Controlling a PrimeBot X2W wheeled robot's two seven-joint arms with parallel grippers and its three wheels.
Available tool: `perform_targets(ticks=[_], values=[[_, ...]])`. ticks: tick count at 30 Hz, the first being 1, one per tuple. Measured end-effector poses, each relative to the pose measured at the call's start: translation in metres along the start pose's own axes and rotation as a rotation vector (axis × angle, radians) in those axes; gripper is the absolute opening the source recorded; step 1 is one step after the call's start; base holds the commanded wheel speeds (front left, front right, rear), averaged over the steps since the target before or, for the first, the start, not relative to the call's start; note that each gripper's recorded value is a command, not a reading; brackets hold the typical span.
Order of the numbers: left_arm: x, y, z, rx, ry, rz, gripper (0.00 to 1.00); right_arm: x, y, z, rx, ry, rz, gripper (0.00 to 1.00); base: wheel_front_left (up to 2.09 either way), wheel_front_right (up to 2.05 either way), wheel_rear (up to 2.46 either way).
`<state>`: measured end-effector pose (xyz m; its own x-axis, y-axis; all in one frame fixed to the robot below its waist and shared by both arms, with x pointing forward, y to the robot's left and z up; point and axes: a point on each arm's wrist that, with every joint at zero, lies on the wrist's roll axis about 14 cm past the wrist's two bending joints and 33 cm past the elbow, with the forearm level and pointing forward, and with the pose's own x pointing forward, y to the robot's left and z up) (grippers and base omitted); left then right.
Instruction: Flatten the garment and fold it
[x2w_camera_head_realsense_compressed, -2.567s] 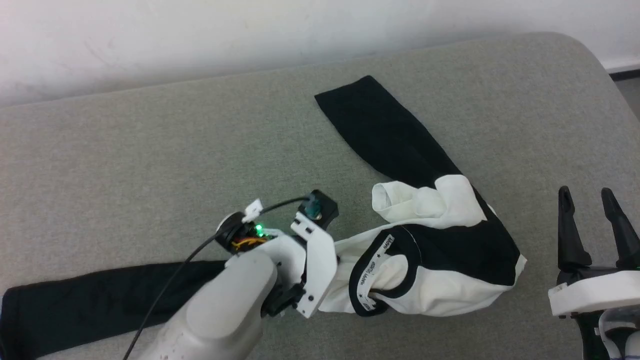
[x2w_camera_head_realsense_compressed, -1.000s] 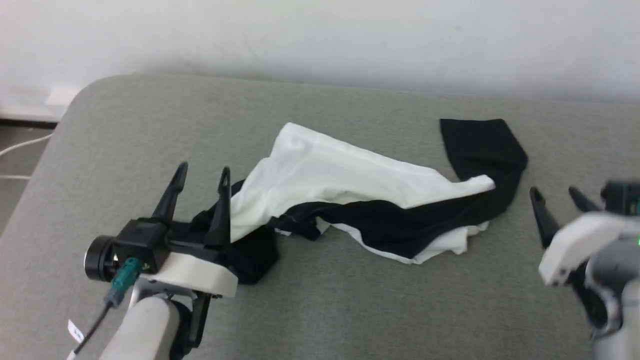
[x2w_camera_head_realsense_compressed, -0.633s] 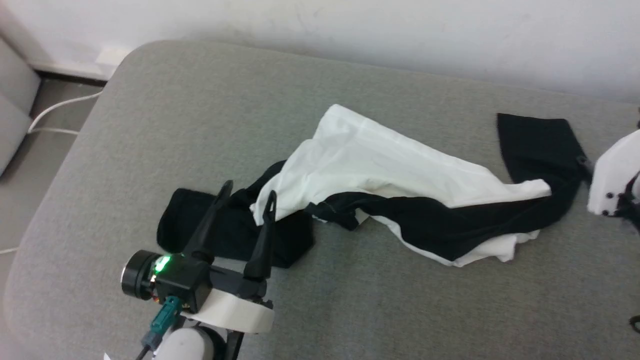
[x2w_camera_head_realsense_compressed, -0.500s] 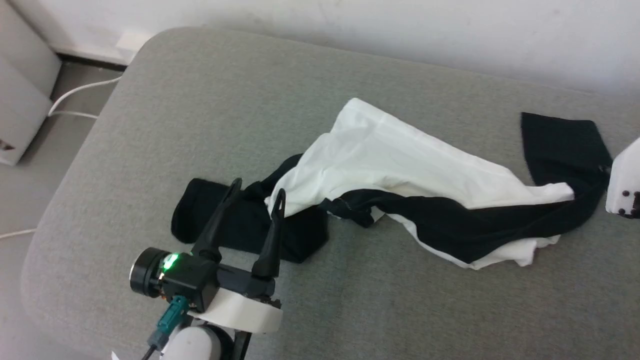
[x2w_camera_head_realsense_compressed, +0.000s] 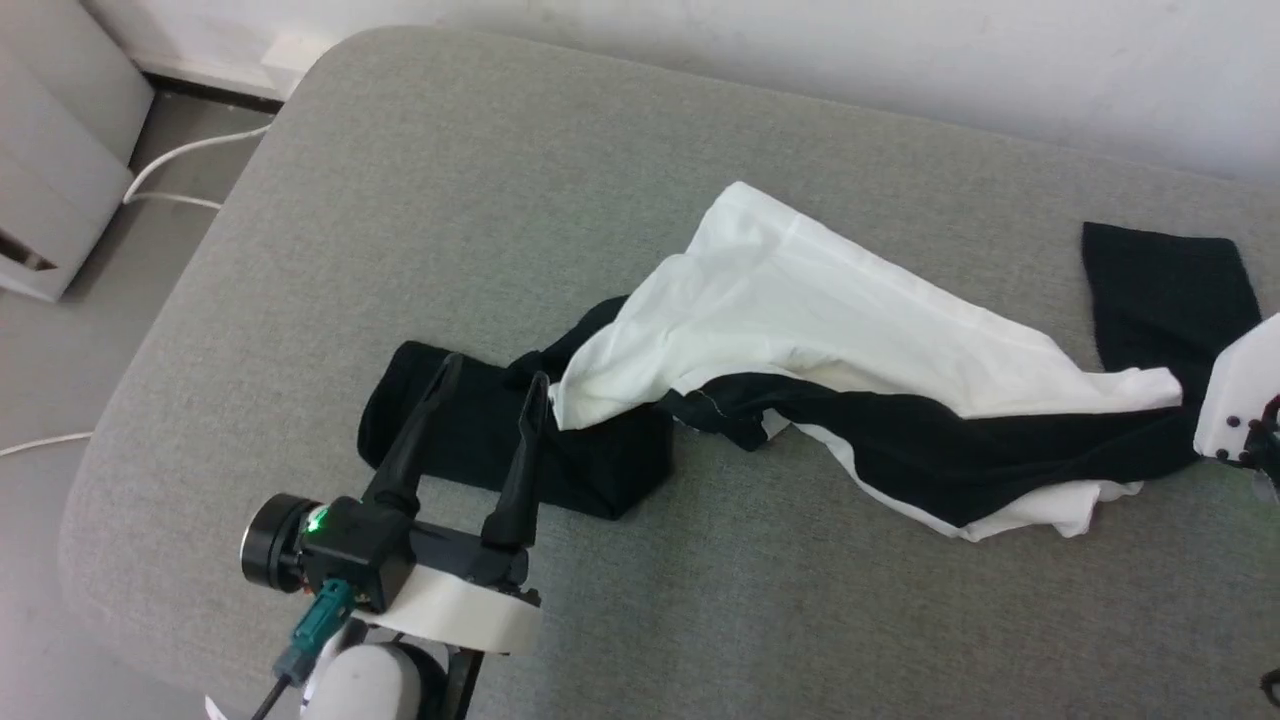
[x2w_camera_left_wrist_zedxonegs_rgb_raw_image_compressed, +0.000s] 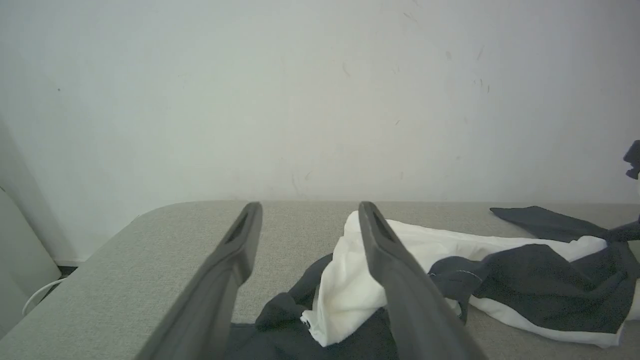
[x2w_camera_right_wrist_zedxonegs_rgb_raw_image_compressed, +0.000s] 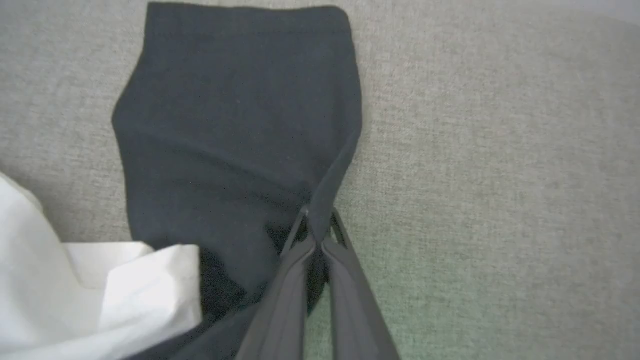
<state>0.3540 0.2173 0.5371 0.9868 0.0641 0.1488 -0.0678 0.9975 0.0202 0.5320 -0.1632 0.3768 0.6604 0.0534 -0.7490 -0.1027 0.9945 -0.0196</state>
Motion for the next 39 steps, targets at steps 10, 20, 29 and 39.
perform_targets(ticks=[10, 20, 29, 39], values=[[0.002, -0.015, -0.002, -0.045, -0.007, -0.057, 1.00, -0.077, -0.042, 0.049, 0.144, -0.400, -0.027, 0.00, 0.00, 0.00, 0.00], [0.013, -0.051, 0.010, -0.078, -0.055, -0.176, 1.00, -0.193, -0.161, -0.024, 0.304, -0.419, -0.316, 0.00, 0.00, 0.00, 0.00], [0.015, -0.065, 0.006, -0.096, -0.043, -0.220, 1.00, -0.213, -0.204, -0.153, 0.400, -0.111, -0.512, 0.00, 0.00, 0.00, 0.00], [0.010, -0.047, -0.032, -0.091, 0.085, -0.156, 1.00, -0.182, -0.151, -0.083, 0.303, -0.376, -0.341, 1.00, 0.00, 0.00, 0.00]])
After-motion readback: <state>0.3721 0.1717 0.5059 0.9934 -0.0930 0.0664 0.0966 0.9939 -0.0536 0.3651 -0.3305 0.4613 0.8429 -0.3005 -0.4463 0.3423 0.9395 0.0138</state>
